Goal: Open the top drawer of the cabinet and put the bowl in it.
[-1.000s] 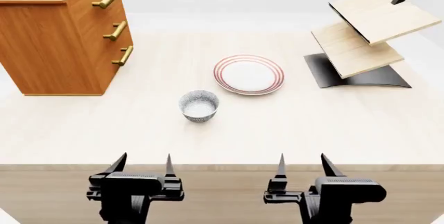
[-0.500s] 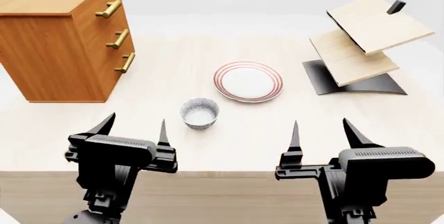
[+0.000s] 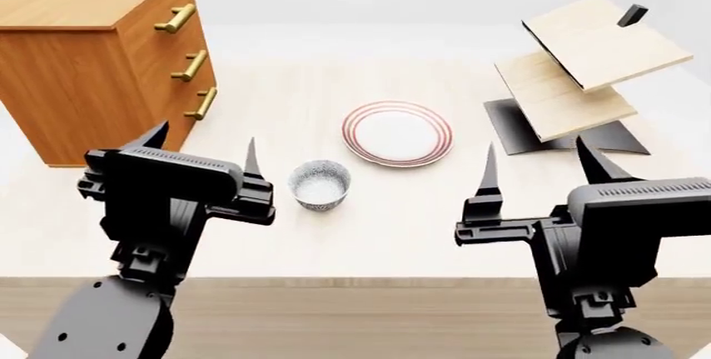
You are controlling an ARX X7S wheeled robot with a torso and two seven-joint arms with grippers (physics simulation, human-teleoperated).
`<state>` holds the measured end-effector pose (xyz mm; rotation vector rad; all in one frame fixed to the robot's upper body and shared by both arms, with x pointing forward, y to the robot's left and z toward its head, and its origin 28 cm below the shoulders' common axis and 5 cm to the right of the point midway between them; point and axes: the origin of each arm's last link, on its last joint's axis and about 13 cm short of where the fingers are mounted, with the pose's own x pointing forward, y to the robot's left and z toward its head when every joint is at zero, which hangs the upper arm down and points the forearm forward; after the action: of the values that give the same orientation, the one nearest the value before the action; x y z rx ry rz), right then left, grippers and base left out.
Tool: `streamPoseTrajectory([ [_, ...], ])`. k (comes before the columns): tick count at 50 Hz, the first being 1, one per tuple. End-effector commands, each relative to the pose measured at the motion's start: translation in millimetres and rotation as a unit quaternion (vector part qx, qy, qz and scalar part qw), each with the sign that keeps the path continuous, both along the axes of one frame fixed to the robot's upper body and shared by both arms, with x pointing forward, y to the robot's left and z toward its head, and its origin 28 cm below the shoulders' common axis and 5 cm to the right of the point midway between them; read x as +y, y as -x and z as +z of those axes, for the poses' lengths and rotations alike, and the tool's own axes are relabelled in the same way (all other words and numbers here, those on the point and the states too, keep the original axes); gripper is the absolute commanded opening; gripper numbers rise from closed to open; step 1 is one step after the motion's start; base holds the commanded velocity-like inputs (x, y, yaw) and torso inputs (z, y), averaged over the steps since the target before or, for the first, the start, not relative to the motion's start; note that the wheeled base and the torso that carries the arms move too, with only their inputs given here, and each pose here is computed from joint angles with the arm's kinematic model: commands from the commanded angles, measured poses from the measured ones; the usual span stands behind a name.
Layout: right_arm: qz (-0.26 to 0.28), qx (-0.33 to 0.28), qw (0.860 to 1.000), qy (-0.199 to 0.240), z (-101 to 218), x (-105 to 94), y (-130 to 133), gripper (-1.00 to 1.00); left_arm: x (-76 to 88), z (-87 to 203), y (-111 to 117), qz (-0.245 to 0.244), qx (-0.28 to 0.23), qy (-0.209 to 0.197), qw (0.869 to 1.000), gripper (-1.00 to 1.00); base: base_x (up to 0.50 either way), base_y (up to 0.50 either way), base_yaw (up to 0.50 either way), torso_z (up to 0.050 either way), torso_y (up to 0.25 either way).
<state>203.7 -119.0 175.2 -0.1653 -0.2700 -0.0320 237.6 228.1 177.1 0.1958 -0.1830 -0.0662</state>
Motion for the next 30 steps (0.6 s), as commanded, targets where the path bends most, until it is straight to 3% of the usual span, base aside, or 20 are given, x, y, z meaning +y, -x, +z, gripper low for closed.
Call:
streamPoseTrajectory([
  [1,-0.005,-0.008,1.0,0.014,20,-2.5,-2,1.0,1.9,22,-4,0.003,-0.006,-0.019,1.0,1.0,0.0,0.0,0.0,0.05,0.0],
  [19,-0.003,-0.019,1.0,0.02,76,-12.6,-3,1.0,5.7,71,-15,-0.009,0.0,-0.026,1.0,1.0,0.0,0.0,0.0,0.05,0.0],
  [30,0.004,-0.018,1.0,0.023,88,-13.6,-2,1.0,8.3,97,-21,-0.007,0.002,-0.002,1.0,1.0,0.0,0.0,0.0,0.05,0.0],
])
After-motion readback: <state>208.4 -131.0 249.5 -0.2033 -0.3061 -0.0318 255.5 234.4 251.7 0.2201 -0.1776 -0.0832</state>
